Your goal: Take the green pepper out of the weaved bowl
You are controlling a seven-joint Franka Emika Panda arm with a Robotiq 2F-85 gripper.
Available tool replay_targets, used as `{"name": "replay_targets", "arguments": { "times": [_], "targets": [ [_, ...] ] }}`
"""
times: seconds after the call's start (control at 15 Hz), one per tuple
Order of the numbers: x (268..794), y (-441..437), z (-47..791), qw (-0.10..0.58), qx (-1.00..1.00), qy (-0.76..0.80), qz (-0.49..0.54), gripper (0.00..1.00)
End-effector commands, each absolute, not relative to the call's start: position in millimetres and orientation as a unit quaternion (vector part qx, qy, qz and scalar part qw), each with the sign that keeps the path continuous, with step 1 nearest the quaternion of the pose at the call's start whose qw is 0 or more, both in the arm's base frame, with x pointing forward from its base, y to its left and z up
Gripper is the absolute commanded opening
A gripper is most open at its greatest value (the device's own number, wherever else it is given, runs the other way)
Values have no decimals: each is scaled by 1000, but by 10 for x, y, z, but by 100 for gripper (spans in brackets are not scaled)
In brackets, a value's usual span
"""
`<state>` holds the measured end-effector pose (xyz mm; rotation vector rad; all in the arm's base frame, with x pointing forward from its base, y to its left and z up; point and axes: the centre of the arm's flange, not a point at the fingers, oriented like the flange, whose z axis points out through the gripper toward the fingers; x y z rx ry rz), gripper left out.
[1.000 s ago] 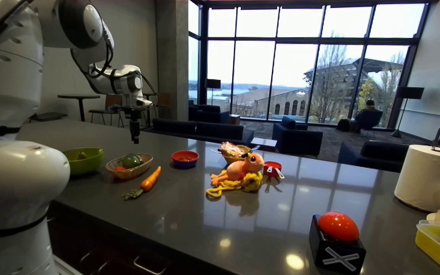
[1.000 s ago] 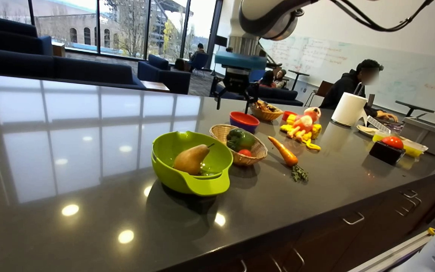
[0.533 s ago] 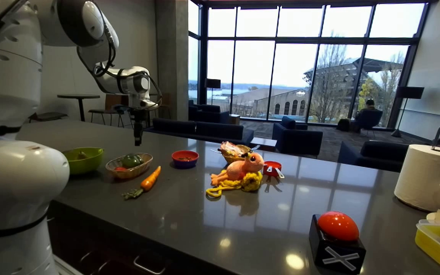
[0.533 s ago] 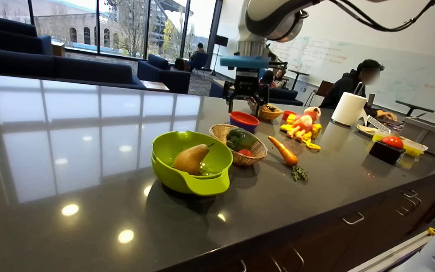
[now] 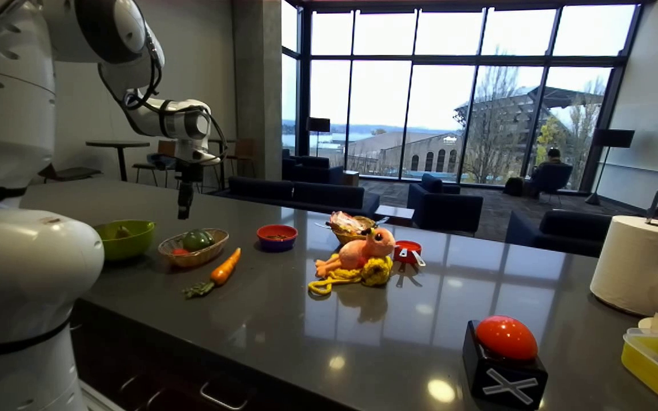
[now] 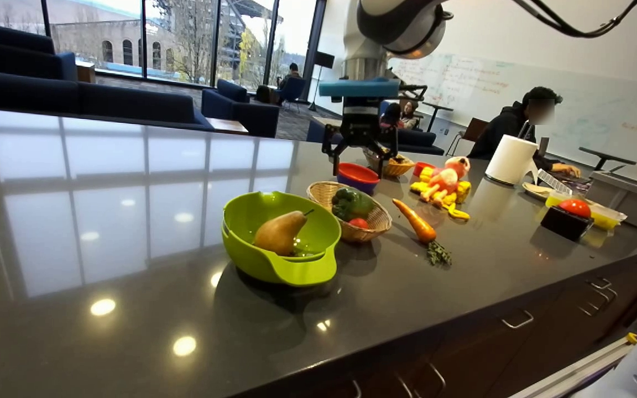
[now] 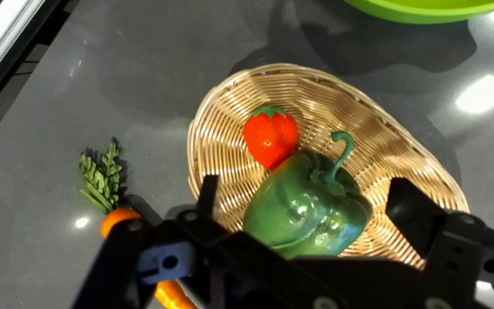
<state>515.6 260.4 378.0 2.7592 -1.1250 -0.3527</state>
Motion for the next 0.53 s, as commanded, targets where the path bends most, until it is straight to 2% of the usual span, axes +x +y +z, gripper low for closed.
{"name": "replay_targets", "arguments": {
  "times": [0.0,0.47],
  "targets": [
    [5037,2473,3748,51,931,-349,-96,100],
    [5130,2468,3512,20,946,-318,-66,100]
  ]
}}
